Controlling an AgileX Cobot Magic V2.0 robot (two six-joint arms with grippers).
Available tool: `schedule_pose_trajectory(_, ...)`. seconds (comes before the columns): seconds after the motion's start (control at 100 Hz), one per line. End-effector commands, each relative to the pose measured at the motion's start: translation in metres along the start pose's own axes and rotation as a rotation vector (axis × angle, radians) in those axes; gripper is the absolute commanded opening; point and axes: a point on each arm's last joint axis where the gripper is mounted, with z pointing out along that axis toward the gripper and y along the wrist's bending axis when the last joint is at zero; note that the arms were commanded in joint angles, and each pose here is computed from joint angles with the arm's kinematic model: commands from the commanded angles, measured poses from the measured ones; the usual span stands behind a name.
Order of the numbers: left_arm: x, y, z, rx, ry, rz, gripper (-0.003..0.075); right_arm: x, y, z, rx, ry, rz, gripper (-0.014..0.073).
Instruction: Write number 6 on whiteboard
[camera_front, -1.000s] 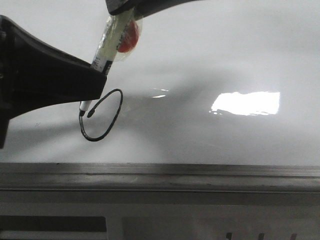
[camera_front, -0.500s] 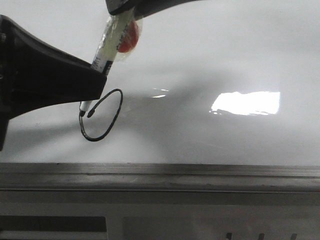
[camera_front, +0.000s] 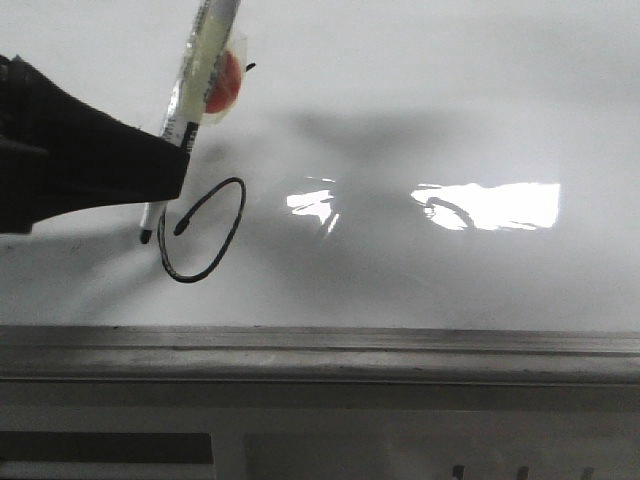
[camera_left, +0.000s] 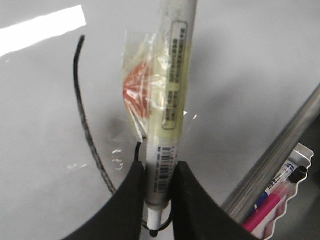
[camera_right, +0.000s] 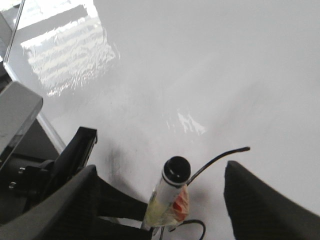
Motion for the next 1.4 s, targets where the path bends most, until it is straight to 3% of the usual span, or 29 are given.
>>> schedule_pose_trajectory(0.0, -0.021, 0.002, -0.008, -0.022, -0.101, -0.146, -0.0020, -0.026, 0.002, -0.014, 0.015, -0.170, -0.013, 0.0467)
schedule_pose_trajectory(0.17, -0.032, 0.012, -0.032, -0.091, -0.011, -0.273, -0.0020, -0.028, 0.002, -0.018, 0.013, -0.182, -0.013, 0.0467)
schedule_pose_trajectory(0.3, -0.030, 0.020, -0.040, -0.136, 0.048, -0.484, -0.0020, -0.028, 0.002, -0.018, 0.014, -0.184, -0.013, 0.0467)
schedule_pose_trajectory(0.51, -0.023, 0.024, -0.029, -0.153, 0.071, -0.579, -0.0020, -0.029, 0.002, -0.018, 0.015, -0.188, -0.013, 0.0467)
schedule_pose_trajectory(1.09, -0.016, 0.026, -0.018, -0.168, 0.118, -0.589, -0.0013, -0.029, 0.002, -0.018, 0.015, -0.188, -0.013, 0.0467)
schedule_pose_trajectory(1.16, -0.016, 0.026, -0.018, -0.168, 0.118, -0.589, 0.0043, -0.029, 0.002, -0.018, 0.015, -0.188, -0.013, 0.0467)
schedule_pose_trajectory(1.31, -0.017, 0.026, -0.019, -0.168, 0.116, -0.587, 0.0272, -0.029, 0.002, -0.018, 0.015, -0.188, -0.013, 0.0467)
schedule_pose_trajectory(1.39, -0.017, 0.026, -0.019, -0.168, 0.115, -0.587, 0.0339, -0.029, 0.002, -0.018, 0.015, -0.188, -0.013, 0.0467)
